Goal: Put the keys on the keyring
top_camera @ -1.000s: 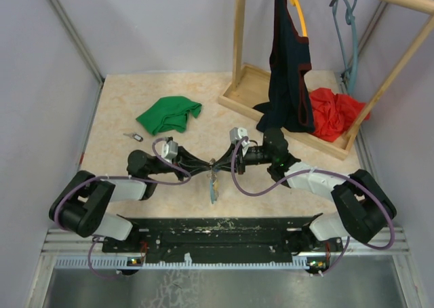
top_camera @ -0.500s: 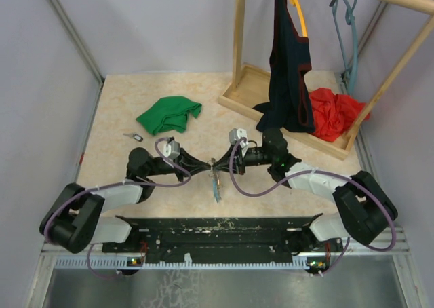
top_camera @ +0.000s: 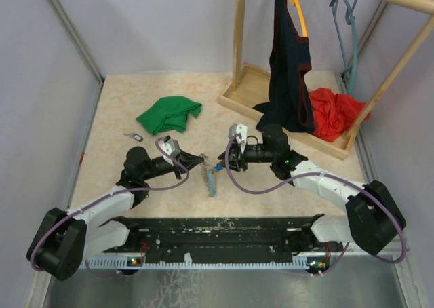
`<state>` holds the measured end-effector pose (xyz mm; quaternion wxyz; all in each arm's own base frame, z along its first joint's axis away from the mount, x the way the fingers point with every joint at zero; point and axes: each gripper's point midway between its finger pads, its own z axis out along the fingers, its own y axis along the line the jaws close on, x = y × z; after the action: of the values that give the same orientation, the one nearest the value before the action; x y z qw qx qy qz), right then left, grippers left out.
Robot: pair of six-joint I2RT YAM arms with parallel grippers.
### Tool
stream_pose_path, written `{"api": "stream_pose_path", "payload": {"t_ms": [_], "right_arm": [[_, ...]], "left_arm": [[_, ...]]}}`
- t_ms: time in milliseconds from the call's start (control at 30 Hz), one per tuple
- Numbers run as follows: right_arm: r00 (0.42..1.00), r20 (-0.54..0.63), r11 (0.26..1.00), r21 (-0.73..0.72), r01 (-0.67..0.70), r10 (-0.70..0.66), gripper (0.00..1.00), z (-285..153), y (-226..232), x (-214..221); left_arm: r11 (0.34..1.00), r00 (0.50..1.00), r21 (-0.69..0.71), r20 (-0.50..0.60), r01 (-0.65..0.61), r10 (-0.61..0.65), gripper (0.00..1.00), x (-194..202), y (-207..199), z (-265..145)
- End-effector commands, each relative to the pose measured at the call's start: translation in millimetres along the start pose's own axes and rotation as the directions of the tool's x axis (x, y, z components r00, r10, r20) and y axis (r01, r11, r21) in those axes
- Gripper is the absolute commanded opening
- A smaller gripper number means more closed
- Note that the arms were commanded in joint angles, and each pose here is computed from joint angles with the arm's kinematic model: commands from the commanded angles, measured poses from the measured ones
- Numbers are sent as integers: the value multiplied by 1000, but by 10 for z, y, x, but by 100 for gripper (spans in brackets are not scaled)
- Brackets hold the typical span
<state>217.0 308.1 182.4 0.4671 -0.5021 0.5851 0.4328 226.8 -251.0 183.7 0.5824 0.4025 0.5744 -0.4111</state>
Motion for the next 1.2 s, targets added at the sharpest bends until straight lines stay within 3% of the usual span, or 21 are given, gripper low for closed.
{"api": "stream_pose_path", "payload": {"t_ms": [0,333,800,933,1000,1167], "right_arm": [[991,63,993,-20,117,-115,28,31,-49,-371],[987,35,979,-125,162,-159,26,244,-55,-384],[987,29,975,-152,160,-157,19,321,-71,-332],[987,38,975,-155,158,-154,12,334,-66,-332],[988,42,975,-160,153,-148,2,341,-61,-335],[989,58,974,-173,147,-139,0,356,-45,-357]], "left_arm": [[999,999,11,1,-35,35,0,-85,20,29],[998,999,58,-52,-13,16,0,-121,14,99],[994,998,108,-69,-1,9,0,-126,-55,132],[993,998,115,-70,0,8,0,-126,-68,137],[993,997,119,-71,1,8,0,-118,-73,141],[994,998,112,-70,0,8,12,-111,-70,139]]}}
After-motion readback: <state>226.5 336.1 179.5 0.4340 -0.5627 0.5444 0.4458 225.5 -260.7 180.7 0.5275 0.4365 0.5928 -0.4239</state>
